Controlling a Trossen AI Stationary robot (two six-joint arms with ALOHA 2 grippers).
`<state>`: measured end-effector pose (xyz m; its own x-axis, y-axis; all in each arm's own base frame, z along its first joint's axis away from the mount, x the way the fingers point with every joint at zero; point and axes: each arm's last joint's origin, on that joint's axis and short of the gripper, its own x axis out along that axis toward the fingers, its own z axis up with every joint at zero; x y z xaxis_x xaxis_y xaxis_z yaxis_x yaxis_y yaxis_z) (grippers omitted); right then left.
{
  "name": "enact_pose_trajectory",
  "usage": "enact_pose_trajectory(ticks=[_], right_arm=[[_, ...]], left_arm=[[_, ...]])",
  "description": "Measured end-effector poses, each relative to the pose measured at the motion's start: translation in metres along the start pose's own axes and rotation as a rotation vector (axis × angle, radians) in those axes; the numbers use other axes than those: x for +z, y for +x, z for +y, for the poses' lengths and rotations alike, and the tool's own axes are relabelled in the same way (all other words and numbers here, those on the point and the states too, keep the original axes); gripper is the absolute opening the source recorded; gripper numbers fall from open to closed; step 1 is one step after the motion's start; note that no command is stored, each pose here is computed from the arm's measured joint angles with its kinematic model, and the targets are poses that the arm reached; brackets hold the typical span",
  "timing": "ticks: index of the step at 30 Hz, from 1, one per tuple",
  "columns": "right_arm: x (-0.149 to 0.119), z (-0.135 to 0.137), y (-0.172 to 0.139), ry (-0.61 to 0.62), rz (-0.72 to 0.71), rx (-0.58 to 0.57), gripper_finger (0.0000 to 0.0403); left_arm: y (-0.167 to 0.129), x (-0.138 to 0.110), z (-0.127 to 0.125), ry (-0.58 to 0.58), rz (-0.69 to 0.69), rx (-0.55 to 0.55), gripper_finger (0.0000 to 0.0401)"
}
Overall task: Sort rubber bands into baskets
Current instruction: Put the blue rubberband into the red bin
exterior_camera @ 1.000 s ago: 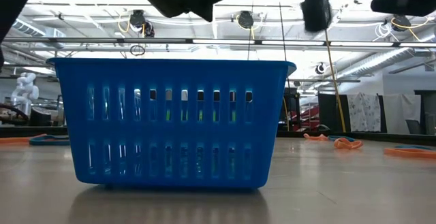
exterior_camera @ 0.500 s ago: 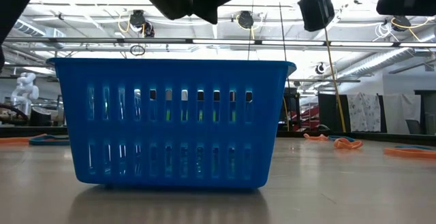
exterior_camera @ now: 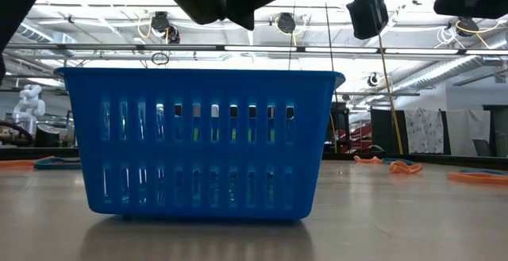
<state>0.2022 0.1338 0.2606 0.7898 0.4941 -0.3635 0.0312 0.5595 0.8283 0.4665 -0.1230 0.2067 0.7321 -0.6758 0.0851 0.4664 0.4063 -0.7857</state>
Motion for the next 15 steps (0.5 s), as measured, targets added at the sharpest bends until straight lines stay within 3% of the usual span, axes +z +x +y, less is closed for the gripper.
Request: enact_pose_trajectory(ticks=[7, 10, 15], right_arm=[[-0.001, -0.003, 0.0, -0.047, 0.016, -0.027, 0.0139], [-0.002, -0.003, 0.0, -0.076, 0.019, -0.032, 0.0146], [-0.001, -0.004, 0.0, -0.141, 0.013, -0.041, 0.0144]], left_arm=[[-0.003, -0.002, -0.004, -0.043, 0.122, 0.023, 0.0001], [-0.012, 0.003, -0.021, -0.004, 0.213, 0.136, 0.0001], [-0.045, 0.007, -0.066, 0.094, 0.369, 0.447, 0.0001]])
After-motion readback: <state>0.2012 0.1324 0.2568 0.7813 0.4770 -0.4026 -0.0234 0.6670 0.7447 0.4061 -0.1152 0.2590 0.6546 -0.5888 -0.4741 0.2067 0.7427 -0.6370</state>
